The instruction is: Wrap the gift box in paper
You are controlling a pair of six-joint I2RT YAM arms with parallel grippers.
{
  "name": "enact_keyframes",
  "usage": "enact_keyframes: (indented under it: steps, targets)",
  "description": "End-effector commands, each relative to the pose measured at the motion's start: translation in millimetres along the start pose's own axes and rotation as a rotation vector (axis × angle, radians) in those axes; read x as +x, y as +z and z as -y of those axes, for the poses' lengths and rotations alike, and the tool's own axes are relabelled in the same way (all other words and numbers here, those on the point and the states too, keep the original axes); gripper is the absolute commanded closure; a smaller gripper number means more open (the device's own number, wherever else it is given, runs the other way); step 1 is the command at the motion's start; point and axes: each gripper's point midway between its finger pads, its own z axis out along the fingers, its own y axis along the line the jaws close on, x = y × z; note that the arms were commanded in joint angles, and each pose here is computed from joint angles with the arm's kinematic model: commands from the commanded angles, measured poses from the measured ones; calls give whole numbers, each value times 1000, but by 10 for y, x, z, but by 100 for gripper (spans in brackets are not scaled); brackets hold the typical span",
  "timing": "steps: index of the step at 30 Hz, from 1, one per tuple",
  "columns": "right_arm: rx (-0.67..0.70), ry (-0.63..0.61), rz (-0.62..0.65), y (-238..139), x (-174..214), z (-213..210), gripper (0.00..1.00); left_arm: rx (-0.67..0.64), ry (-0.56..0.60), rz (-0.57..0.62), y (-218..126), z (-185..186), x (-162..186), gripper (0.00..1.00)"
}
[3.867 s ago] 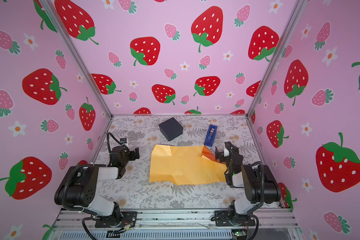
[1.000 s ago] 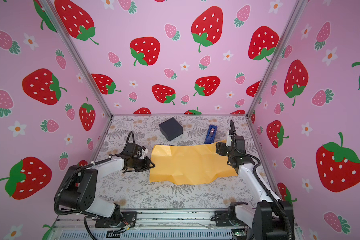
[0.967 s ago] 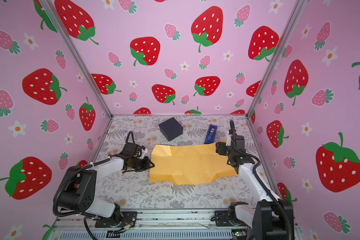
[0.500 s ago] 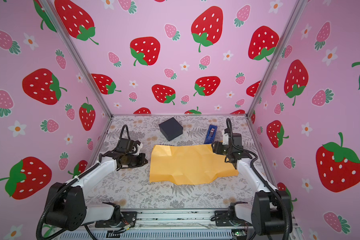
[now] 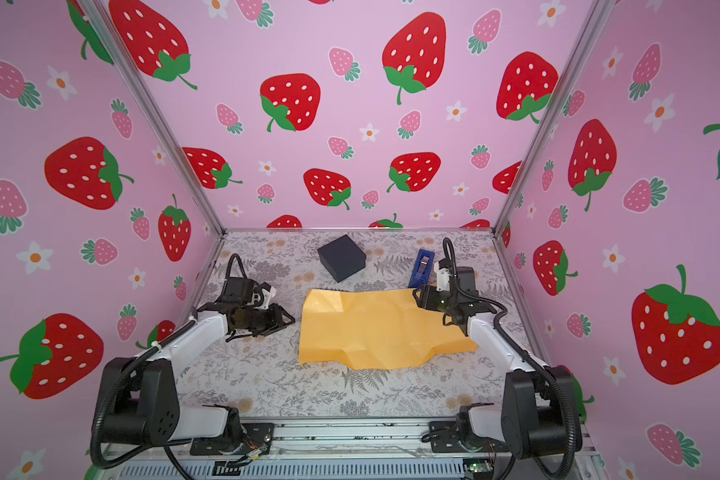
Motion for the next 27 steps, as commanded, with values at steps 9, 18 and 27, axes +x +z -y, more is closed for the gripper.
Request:
enact_keyframes:
  steps: [9, 18, 27]
  targets:
    - [-51, 29, -8, 15, 44, -80, 37, 202, -97, -106, 458, 130, 111, 56]
    - [-48, 22, -21, -26, 33, -105, 42, 191, -71, -108, 408, 204, 71, 84]
    - [-57, 24, -36, -34, 29, -134, 40, 99, 44, -60, 19, 290, -35, 100]
